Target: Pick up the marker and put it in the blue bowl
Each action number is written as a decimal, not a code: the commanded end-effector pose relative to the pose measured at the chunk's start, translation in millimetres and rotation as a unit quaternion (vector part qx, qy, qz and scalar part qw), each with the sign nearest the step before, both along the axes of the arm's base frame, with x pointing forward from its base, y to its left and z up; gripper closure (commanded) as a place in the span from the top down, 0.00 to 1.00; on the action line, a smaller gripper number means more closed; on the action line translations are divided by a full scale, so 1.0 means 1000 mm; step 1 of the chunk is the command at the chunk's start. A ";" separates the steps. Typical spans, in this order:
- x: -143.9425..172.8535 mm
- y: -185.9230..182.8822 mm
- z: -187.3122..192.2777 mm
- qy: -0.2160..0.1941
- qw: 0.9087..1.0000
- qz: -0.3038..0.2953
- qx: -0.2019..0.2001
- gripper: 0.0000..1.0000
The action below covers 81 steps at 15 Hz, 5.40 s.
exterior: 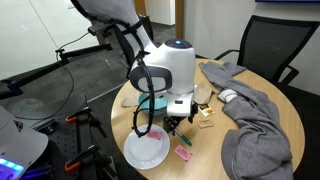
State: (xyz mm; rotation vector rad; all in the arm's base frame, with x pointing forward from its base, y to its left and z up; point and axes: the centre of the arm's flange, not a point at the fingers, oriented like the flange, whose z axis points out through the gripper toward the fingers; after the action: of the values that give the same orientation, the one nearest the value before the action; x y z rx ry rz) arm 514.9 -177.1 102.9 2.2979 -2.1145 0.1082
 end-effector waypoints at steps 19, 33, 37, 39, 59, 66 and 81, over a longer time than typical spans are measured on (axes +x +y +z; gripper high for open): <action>0.018 0.003 -0.032 0.010 1.000 -0.005 -0.023 0.00; -0.033 0.019 0.151 -0.081 0.979 0.185 -0.037 0.04; -0.055 0.056 0.175 -0.096 0.962 0.253 -0.032 0.04; -0.062 0.077 0.181 -0.099 0.957 0.271 -0.029 0.04; -0.036 0.195 0.088 -0.068 0.903 0.418 -0.072 0.04; -0.033 0.208 0.065 -0.042 0.891 0.444 -0.084 0.47; -0.041 0.152 0.180 -0.045 0.884 0.457 -0.085 1.00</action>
State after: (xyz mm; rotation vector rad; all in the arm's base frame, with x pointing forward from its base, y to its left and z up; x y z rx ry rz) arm 482.8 -17.2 245.3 2.9391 -0.8671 0.4337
